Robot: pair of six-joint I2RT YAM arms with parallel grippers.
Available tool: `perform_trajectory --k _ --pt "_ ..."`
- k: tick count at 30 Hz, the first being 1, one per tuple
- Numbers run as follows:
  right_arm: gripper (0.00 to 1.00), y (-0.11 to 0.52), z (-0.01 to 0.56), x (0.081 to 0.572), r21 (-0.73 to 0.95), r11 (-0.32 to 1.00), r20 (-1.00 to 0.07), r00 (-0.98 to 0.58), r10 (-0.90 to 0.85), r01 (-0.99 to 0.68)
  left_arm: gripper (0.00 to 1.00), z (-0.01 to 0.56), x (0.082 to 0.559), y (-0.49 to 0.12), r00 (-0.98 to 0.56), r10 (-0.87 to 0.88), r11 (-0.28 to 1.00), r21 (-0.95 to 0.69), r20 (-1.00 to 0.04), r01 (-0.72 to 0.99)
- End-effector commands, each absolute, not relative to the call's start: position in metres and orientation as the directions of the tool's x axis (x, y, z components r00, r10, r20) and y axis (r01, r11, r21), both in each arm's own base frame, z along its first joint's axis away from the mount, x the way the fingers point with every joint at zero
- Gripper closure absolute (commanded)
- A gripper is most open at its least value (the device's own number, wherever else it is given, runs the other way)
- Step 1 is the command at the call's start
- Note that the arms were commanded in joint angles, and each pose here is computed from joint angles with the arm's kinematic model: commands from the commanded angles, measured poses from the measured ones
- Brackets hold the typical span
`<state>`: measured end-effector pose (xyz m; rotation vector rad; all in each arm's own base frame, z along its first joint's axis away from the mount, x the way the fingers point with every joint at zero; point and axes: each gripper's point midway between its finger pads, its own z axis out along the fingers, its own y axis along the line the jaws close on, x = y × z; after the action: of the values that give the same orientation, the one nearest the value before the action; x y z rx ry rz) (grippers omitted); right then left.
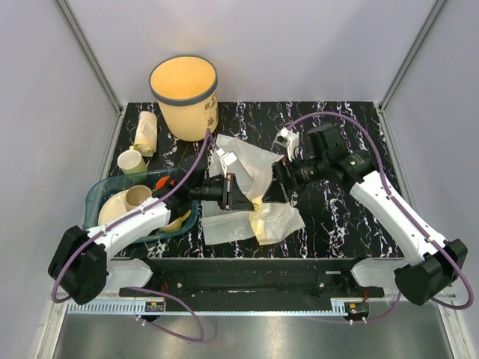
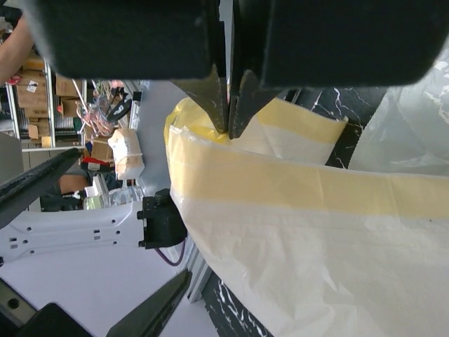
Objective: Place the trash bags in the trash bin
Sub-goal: Unfold the trash bag at the center of the board.
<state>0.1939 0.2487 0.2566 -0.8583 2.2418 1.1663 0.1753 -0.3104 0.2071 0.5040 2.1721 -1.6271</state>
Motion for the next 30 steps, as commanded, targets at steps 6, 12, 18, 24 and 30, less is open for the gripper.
perform_trajectory --k 6,12,18,24,30 --pt "0.03 0.247 0.237 0.204 0.491 0.566 -0.583 -0.733 -0.351 -0.662 1.0 0.216 0.195 -0.33 -0.858 0.019 0.281 -0.821 -0.514 0.498" --pt "0.04 0.258 0.227 0.204 0.524 0.561 -0.554 -0.757 -0.347 -0.641 1.0 0.218 0.197 -0.343 -0.858 0.033 0.279 -0.819 -0.513 0.501" --pt "0.11 0.258 0.199 0.202 0.493 0.591 -0.507 -0.763 -0.401 -0.638 1.0 0.227 0.198 -0.348 -0.856 0.037 0.258 -0.823 -0.516 0.507" --pt "0.44 0.24 0.184 0.203 0.426 0.641 -0.499 -0.757 -0.422 -0.639 1.0 0.224 0.191 -0.329 -0.872 0.033 0.262 -0.838 -0.489 0.48" --pt "0.97 0.225 0.19 0.204 0.424 0.651 -0.509 -0.76 -0.403 -0.629 1.0 0.2 0.193 -0.295 -0.881 0.018 0.355 -0.821 -0.473 0.448"
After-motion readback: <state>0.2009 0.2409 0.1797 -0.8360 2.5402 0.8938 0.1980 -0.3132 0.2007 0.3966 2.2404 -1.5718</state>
